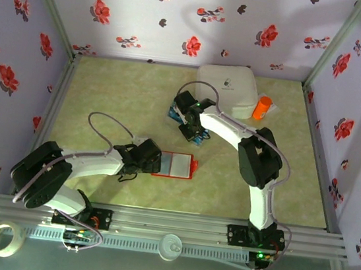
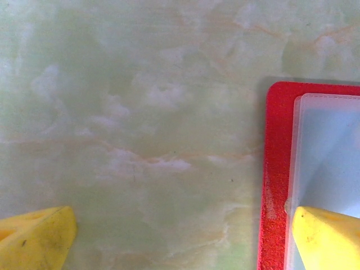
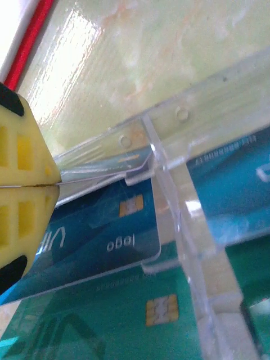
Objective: Put the credit cards into the card holder
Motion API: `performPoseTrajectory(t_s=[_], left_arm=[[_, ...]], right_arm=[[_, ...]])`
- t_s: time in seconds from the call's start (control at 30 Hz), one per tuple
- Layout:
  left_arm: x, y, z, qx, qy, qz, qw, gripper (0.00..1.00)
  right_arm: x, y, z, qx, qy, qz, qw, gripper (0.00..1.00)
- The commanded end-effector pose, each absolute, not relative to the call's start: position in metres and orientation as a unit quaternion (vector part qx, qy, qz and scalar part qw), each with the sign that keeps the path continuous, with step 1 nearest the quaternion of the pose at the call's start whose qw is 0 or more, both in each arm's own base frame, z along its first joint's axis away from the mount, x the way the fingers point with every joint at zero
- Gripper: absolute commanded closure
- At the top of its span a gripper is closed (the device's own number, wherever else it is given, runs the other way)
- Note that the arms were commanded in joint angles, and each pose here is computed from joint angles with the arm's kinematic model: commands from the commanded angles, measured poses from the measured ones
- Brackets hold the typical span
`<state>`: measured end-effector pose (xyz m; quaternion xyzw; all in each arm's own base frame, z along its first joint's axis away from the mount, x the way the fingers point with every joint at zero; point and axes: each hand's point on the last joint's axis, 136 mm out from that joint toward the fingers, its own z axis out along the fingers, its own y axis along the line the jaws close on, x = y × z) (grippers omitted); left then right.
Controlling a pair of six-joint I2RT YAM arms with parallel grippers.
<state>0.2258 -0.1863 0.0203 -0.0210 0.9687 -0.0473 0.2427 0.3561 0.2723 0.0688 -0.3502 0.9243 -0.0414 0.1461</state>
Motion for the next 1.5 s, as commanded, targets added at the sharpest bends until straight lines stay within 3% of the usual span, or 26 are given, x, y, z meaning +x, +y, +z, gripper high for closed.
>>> performPoseTrajectory(t_s=[0.0, 0.1, 0.57, 0.9, 1.47], left_arm=[[0.218, -0.175, 0.011, -0.024, 0.972, -0.030, 0.233, 0.00], [0.217, -0.175, 0.011, -0.024, 0.972, -0.030, 0.233, 0.00], [0.215, -0.169, 0.013, -0.029, 0.971, -0.023, 0.234, 0.00], [0.213, -0.165, 0.015, -0.032, 0.971, -0.022, 0.236, 0.00], [0.213, -0.165, 0.017, -0.034, 0.970, -0.027, 0.241, 0.00]], right_arm=[[0.346, 0.277, 0.081, -0.386, 0.911, -0.021, 0.146, 0.95], [0.342, 0.282, 0.091, -0.403, 0.903, -0.006, 0.151, 1.00], [0.312, 0.314, 0.155, -0.347, 0.907, 0.117, 0.207, 1.00], [0.268, 0.339, 0.129, -0.223, 0.928, 0.263, 0.140, 1.00], [0.251, 0.346, 0.087, -0.180, 0.942, 0.267, 0.090, 1.00]])
